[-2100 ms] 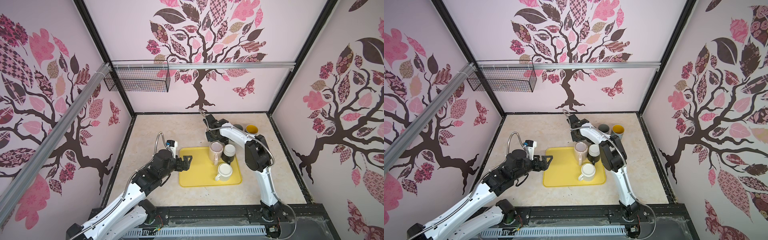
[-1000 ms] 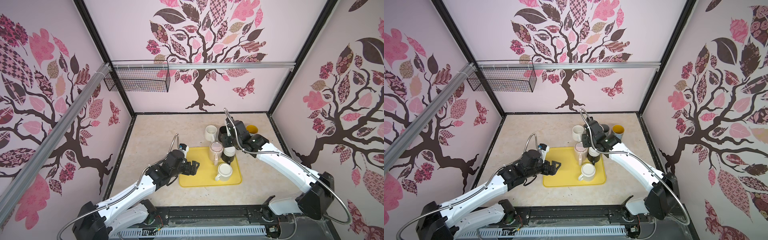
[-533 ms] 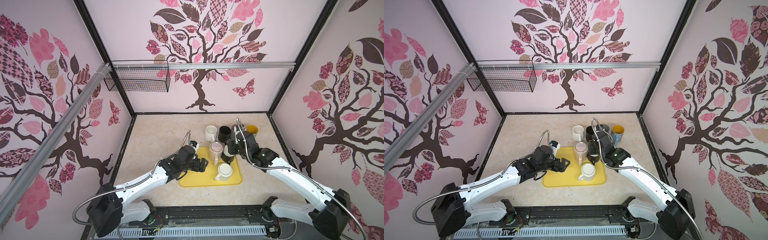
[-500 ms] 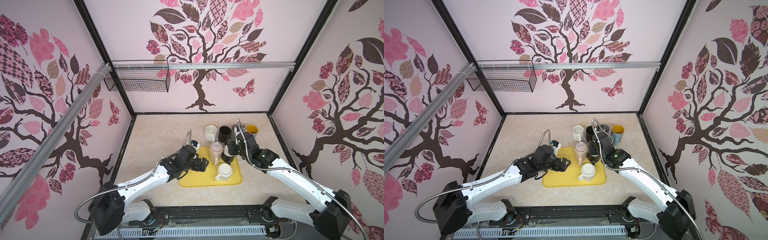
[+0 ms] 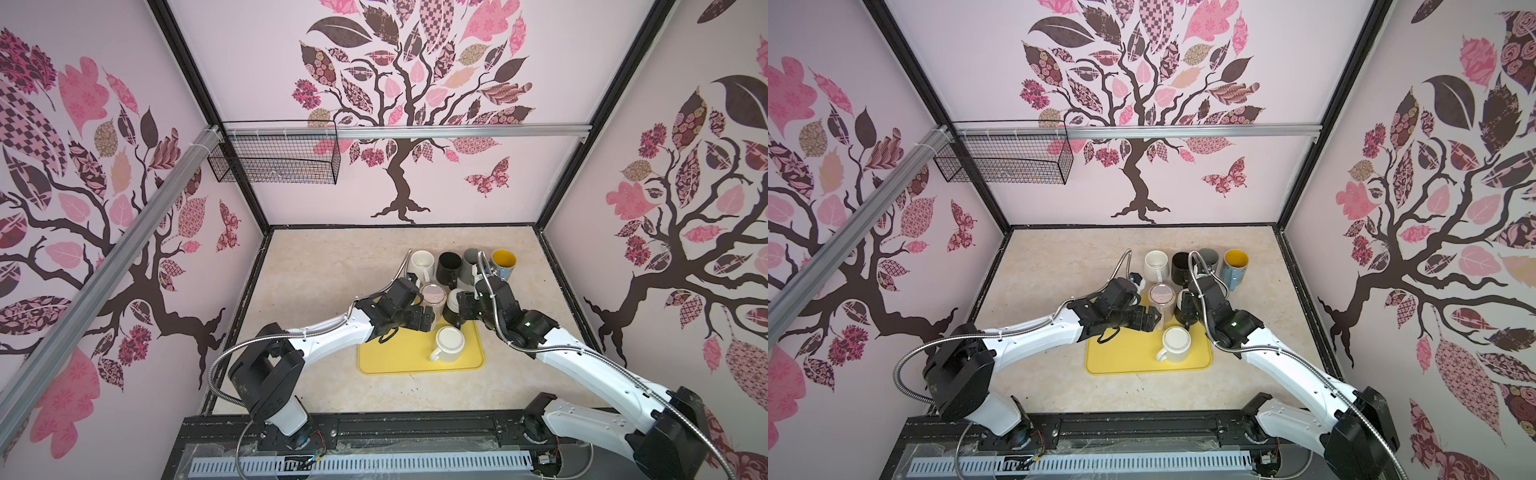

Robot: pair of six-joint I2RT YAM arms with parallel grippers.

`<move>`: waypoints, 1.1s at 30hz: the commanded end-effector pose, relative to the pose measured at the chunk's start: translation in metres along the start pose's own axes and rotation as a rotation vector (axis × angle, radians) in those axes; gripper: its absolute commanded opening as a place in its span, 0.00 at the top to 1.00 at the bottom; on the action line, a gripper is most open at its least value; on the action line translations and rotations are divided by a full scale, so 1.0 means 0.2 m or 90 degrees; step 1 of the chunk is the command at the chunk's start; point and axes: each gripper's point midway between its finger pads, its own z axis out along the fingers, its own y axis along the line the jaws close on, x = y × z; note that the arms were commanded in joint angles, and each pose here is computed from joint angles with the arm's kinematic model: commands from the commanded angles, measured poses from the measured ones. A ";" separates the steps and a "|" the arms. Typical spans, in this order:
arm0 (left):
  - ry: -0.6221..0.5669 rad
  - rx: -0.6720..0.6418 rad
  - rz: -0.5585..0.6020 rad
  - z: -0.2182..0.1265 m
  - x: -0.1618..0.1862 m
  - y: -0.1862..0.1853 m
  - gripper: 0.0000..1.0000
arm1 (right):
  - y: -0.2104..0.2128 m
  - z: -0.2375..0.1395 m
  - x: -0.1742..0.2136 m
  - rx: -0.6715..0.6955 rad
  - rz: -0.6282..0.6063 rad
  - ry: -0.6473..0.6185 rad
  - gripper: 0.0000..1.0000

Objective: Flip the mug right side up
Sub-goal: 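Move the left gripper down onto the upside-down pink mug while the right gripper hovers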

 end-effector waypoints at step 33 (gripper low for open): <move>0.028 -0.050 0.133 0.14 -0.10 0.01 0.32 | 0.05 -0.01 -0.05 -0.033 -0.004 -0.029 0.48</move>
